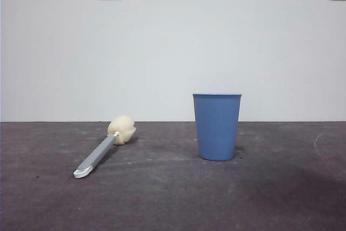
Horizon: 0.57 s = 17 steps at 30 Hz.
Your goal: Pick up the cup brush,pick up the cup,insert the brush into the cup,clean the cup,put the cup brush back,put the cup back to the fixed position on the table
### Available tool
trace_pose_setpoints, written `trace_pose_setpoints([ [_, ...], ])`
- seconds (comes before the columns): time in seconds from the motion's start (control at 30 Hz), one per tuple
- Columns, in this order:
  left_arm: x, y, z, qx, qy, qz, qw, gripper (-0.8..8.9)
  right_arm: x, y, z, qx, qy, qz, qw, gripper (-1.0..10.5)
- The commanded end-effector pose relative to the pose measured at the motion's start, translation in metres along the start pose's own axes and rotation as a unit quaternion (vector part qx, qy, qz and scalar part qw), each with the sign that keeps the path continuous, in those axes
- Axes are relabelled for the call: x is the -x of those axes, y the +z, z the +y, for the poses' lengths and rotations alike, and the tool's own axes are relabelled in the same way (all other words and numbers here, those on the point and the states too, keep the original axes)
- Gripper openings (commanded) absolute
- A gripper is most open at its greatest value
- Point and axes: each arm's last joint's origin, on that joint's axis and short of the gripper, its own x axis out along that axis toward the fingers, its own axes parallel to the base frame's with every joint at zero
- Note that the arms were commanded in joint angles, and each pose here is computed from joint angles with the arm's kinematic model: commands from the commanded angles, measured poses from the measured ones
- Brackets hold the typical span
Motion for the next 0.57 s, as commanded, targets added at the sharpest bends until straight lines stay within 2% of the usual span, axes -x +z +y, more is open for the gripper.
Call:
trace_pose_setpoints([
  [0.03, 0.002, 0.003, -0.001, 0.041, -0.015, 0.0, 0.999, -0.06, -0.001, 0.0, 0.0, -0.071, 0.002, -0.01, 0.997, 0.0],
  [0.13, 0.006, 0.014, -0.004, 0.072, -0.04, -0.005, 0.997, -0.06, 0.002, 0.009, 0.0, -0.114, 0.005, -0.022, 0.993, -0.1],
  [0.4, 0.026, 0.058, -0.009, 0.096, -0.062, -0.041, 0.993, -0.06, 0.011, 0.054, 0.005, -0.113, 0.06, -0.04, 0.991, -0.1],
  [0.57, 0.038, 0.087, -0.013, 0.095, -0.095, -0.016, 0.991, -0.06, 0.012, 0.09, 0.008, -0.108, 0.097, -0.014, 0.989, -0.1],
])
